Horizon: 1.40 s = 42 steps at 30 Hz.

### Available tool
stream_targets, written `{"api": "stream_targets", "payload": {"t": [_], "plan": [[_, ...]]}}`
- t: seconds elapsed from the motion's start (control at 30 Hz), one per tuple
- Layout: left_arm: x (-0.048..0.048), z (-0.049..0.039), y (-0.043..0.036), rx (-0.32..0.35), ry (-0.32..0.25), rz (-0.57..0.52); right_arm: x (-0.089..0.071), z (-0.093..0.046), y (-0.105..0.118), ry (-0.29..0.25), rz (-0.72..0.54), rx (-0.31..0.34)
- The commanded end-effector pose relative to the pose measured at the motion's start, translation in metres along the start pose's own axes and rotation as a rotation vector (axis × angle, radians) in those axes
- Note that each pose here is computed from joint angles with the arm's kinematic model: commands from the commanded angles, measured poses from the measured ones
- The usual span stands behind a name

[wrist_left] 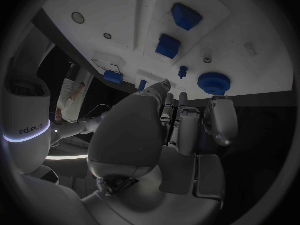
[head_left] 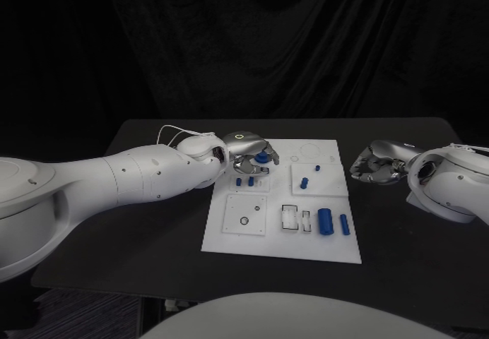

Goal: Assemble the parts on the task board

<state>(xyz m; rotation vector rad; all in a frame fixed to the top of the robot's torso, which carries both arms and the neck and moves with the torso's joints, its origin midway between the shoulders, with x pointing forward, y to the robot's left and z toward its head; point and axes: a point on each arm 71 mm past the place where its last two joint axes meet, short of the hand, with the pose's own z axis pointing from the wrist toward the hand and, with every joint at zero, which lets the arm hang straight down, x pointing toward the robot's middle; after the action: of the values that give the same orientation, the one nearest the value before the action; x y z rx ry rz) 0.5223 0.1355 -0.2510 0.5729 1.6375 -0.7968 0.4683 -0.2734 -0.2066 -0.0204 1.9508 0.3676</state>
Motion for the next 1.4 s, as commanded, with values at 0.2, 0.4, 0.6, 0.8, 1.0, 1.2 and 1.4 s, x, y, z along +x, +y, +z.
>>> {"api": "stream_targets", "payload": {"t": [0.2,0.4,0.6,0.8,1.0,1.2,1.4], "plan": [[0.0002,0.0065,-0.0009,-0.023,0.023,0.080,0.000,0.000,0.001,-0.007,0.001,-0.002],[0.0003,0.0101,-0.0004,-0.036,0.027,0.085,0.001,0.001,0.002,-0.005,0.000,-0.004],[0.0014,0.0132,0.0002,-0.047,0.041,0.085,0.001,0.001,0.002,-0.001,-0.001,-0.003],[0.0033,0.0169,-0.0003,-0.050,0.059,0.083,0.001,0.001,0.003,0.000,-0.001,-0.004],[0.0054,0.0179,-0.0006,-0.054,0.076,0.078,0.001,0.002,0.004,0.001,-0.002,-0.006],[0.0070,0.0175,-0.0014,-0.052,0.085,0.074,0.001,0.002,0.004,0.002,-0.003,-0.007],[0.0081,0.0169,-0.0007,-0.054,0.094,0.072,0.001,0.003,0.005,0.002,-0.003,-0.009]]}}
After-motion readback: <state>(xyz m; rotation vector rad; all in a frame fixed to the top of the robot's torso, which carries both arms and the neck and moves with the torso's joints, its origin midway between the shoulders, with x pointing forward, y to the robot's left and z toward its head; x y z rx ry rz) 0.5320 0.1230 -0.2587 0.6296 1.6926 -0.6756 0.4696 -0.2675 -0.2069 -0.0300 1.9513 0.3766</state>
